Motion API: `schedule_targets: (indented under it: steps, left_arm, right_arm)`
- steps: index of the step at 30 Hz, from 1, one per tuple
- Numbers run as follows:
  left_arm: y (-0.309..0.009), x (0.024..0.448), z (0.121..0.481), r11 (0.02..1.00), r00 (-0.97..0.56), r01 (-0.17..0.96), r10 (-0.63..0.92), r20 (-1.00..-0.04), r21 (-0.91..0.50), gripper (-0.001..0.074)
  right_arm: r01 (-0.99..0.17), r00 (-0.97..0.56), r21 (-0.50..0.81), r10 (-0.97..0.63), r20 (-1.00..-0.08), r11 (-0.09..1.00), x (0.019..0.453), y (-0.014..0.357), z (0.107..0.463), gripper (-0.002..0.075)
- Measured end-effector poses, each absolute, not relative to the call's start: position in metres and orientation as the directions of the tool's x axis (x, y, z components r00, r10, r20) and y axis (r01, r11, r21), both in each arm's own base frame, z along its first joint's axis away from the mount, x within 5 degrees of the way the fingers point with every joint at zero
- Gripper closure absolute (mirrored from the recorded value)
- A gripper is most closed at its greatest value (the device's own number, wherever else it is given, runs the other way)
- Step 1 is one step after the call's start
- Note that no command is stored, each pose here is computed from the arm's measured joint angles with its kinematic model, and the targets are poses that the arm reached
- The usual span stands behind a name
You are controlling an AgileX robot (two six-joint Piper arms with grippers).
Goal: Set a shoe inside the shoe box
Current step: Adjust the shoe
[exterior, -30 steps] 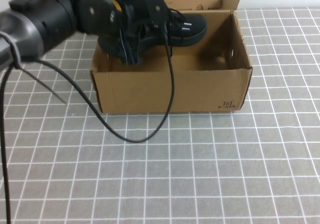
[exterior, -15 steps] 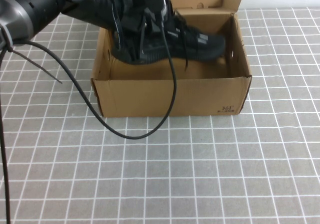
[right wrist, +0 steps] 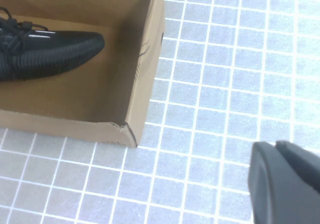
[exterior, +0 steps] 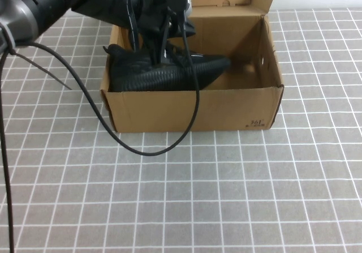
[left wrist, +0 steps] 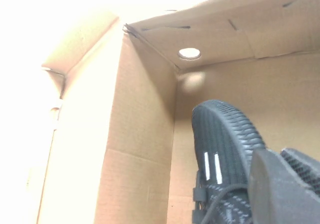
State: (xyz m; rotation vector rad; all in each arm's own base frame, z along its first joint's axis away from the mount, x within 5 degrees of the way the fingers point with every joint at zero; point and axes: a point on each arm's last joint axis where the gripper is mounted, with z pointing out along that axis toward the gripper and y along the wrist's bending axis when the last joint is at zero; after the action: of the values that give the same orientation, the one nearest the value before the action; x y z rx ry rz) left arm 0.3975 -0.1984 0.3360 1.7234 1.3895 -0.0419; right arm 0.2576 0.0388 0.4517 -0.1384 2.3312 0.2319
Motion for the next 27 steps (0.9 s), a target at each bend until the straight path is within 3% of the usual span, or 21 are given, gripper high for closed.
schedule_targets:
  steps: [9, 13, 18, 27]
  left_arm:
    - [-0.197, 0.402, 0.344, 0.095, 0.331, 0.798, 0.757, -0.564, 0.596, 0.0736]
    - [-0.195, 0.403, 0.365, 0.234, 0.205, 0.815, 0.738, -0.643, 0.53, 0.0736]
    - [-0.184, 0.395, 0.402, 0.478, -0.106, 0.814, 0.68, -0.725, 0.33, 0.0736]
    - [-0.164, 0.384, 0.437, 0.667, -0.352, 0.722, 0.584, -0.731, 0.185, 0.0736]
  right_arm:
    - [-0.17, -0.694, 0.123, -0.03, -0.719, 0.978, 0.258, 0.039, 0.452, 0.0742]
    - [-0.17, -0.694, 0.123, -0.03, -0.719, 0.978, 0.258, 0.039, 0.452, 0.0742]
    - [-0.172, -0.695, 0.131, -0.026, -0.719, 0.976, 0.257, 0.039, 0.452, 0.0742]
    - [-0.19, -0.694, 0.142, -0.03, -0.72, 0.971, 0.257, 0.041, 0.452, 0.0742]
